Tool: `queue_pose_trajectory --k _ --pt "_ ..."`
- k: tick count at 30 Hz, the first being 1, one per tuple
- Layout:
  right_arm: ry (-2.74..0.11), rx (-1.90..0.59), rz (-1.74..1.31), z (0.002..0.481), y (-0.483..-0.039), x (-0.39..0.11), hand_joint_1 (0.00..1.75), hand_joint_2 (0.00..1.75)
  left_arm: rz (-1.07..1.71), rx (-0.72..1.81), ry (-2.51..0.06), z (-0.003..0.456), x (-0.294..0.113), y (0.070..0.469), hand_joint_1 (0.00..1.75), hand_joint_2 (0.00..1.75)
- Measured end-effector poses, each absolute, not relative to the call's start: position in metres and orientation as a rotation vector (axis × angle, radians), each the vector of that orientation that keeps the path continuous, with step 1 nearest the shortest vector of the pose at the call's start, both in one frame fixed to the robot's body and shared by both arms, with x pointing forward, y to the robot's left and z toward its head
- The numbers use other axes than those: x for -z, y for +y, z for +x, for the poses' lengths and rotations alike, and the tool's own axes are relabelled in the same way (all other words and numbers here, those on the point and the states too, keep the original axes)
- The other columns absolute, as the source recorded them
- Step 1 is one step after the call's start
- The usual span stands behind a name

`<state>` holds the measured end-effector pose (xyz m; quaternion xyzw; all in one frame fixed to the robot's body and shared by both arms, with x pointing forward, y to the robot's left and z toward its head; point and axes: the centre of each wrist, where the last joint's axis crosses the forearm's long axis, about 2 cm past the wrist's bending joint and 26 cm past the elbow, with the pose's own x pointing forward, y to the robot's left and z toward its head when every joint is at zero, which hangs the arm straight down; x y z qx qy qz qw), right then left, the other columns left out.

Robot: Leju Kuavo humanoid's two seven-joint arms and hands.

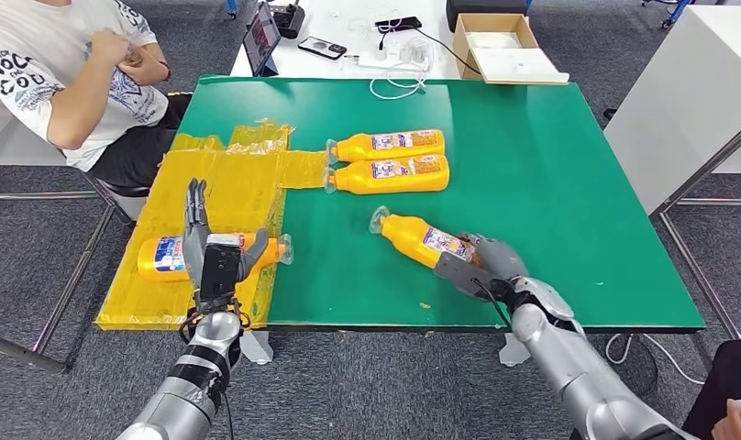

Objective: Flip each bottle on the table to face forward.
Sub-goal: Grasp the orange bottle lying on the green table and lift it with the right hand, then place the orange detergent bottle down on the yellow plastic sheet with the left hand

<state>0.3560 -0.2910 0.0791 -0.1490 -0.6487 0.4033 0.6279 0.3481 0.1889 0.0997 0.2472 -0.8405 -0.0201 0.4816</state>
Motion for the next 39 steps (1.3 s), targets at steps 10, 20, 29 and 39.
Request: queue_pose_trajectory --k 10,20,29,39 --pt "-1.993 -0.448 -0.462 0.320 -0.228 -0.106 1.75 1.75 0.367 -0.019 -2.027 0.347 -0.102 0.171 0.00 1.75" --pt "-2.311 -0.063 -0.758 0.305 -0.224 -0.146 1.75 1.75 -0.232 -0.031 -1.968 0.348 -0.130 0.131 0.00 1.75" --pt "-2.326 -0.054 -0.760 0.302 -0.226 -0.145 1.75 1.75 -0.430 0.014 -1.980 0.348 -0.146 0.123 0.00 1.75" --pt "-2.335 -0.124 -0.614 0.300 -0.210 -0.137 1.75 1.75 -0.771 0.040 -1.912 0.344 -0.148 0.118 0.00 1.75"
